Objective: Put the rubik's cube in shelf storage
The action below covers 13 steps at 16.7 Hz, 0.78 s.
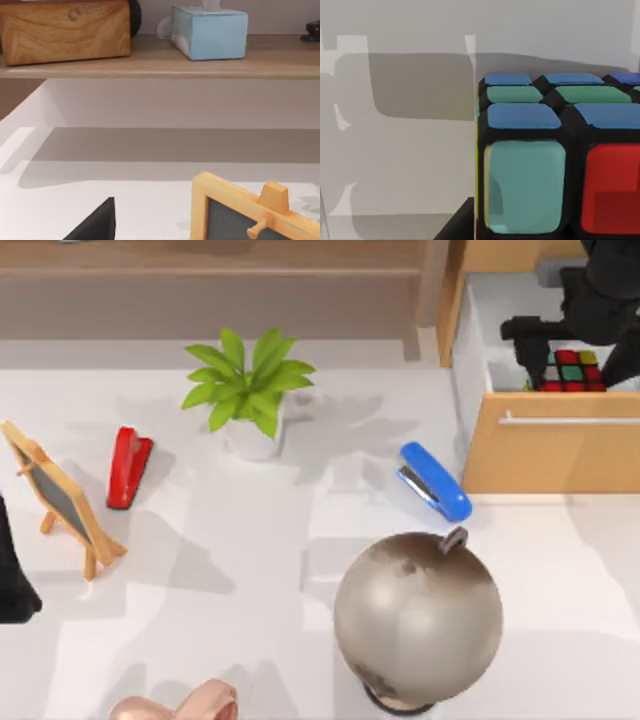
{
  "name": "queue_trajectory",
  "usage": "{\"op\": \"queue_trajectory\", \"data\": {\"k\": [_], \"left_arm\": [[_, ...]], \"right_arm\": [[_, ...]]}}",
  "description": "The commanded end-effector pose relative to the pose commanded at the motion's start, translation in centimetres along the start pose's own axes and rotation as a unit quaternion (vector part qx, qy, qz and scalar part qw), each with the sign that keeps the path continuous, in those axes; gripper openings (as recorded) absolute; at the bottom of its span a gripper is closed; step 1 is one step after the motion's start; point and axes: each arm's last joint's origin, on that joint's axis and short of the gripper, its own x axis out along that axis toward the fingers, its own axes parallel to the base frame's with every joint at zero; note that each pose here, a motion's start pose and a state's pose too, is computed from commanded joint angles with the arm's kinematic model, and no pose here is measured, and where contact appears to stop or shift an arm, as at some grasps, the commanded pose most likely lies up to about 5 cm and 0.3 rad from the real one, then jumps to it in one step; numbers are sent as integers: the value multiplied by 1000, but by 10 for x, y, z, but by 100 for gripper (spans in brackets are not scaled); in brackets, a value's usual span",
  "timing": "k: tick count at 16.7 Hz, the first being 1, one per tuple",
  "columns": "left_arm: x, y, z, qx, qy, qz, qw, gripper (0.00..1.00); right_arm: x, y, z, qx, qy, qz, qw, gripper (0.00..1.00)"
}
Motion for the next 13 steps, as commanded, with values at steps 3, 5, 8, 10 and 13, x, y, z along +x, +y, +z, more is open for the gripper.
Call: {"op": "queue_trajectory", "data": {"k": [3, 5, 8, 10, 13], "left_arm": [[0, 0, 0, 0, 0, 0, 1000, 100], [0, 0, 0, 0, 0, 0, 1000, 100], [0, 0, 0, 0, 0, 0, 1000, 100], [0, 0, 0, 0, 0, 0, 1000, 100], [0, 0, 0, 0, 0, 0, 1000, 100]], "right_arm": [[-22, 4, -10, 1, 0, -24, 1000, 0], [-57, 14, -20, 1, -25, -38, 999, 0], [-112, 32, -36, 1, -80, -37, 996, 0], [-135, 47, -46, -8, -102, -21, 995, 0], [-141, 68, -49, -35, -108, 12, 993, 0]]}}
